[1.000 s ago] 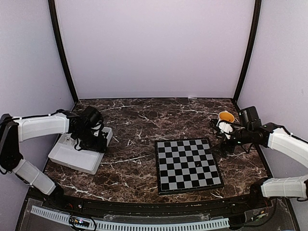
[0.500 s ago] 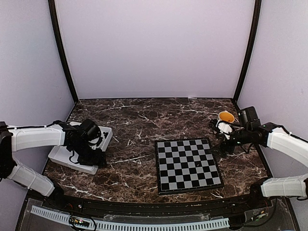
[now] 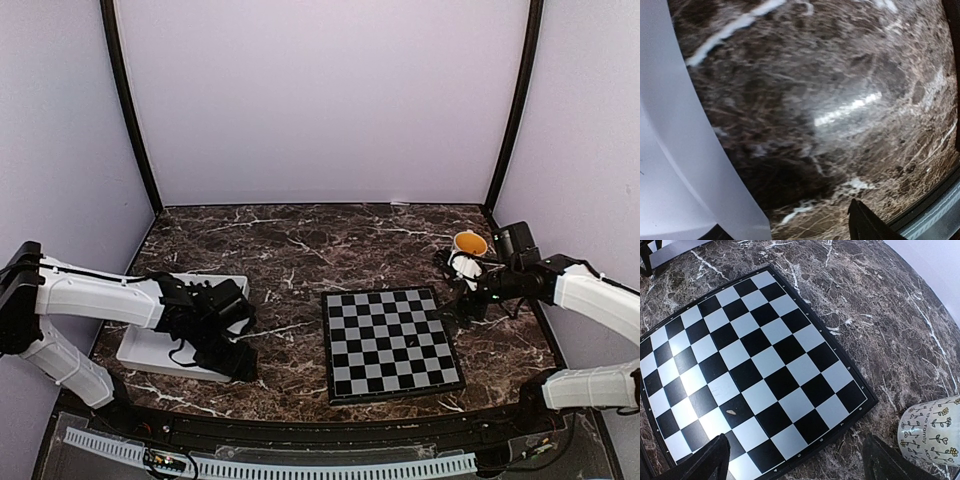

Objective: Set up the chess pieces on the board
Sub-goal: Move the storage box to the center of the board.

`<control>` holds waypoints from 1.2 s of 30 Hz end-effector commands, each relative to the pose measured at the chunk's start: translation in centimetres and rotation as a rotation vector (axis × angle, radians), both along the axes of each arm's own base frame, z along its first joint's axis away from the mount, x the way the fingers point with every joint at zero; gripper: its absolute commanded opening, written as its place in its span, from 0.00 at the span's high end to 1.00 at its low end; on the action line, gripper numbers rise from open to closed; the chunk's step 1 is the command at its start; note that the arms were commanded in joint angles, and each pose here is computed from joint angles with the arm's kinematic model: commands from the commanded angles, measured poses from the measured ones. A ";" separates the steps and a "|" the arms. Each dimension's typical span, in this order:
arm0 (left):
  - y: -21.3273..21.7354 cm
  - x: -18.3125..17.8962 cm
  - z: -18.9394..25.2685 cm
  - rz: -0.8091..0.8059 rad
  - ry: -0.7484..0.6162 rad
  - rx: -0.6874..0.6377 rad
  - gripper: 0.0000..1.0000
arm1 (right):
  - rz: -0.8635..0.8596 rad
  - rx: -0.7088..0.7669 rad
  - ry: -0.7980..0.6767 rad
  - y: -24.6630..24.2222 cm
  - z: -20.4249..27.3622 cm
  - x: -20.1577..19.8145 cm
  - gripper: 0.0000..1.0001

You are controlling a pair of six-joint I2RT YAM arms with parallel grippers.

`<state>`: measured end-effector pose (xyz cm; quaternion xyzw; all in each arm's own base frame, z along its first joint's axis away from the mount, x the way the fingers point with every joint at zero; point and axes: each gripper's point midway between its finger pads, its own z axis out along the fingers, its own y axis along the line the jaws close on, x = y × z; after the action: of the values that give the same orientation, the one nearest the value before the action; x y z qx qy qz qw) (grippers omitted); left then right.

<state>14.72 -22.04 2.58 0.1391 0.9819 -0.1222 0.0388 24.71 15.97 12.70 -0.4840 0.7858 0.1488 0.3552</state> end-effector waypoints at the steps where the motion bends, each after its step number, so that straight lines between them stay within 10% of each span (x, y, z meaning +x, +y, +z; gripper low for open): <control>1: -3.6 -2.0 0.0 -0.067 0.018 -0.043 0.31 | 0.014 0.013 0.013 0.2 -0.2 -0.2 0.07; 14: -10.4 -4.5 0.4 -0.273 -0.014 -0.022 0.31 | 0.015 0.018 0.016 0.2 0.0 -0.3 0.07; 22: -10.5 -2.1 9.4 -0.310 -0.213 -0.050 0.29 | 0.026 0.046 0.005 0.8 2.6 0.2 0.07; 36: 7.0 7.6 13.5 0.253 -0.361 0.138 0.45 | 0.027 0.164 0.107 3.5 3.8 3.0 0.21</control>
<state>22.46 -20.06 18.03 0.0725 0.9650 -0.0743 0.2407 27.36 18.93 17.46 -0.4738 0.7760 0.2202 0.3534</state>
